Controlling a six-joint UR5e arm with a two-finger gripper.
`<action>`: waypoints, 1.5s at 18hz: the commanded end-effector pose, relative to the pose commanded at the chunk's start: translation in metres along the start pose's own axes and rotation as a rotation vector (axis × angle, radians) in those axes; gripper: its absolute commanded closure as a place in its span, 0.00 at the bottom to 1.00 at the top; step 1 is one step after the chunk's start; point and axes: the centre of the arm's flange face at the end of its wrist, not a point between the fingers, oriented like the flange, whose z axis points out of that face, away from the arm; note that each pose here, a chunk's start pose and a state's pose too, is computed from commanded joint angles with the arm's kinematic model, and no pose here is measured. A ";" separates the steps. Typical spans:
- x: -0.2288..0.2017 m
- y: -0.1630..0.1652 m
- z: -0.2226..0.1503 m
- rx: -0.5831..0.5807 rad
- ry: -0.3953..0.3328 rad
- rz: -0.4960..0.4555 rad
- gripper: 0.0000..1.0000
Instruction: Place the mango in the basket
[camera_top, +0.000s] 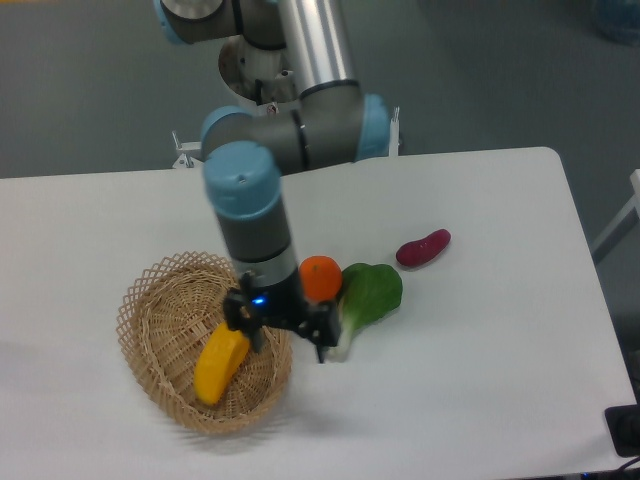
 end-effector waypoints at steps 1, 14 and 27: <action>-0.013 0.007 0.000 -0.014 0.001 0.012 0.00; -0.137 0.105 -0.014 -0.022 0.039 0.047 0.00; -0.136 0.103 -0.023 -0.021 0.023 0.052 0.00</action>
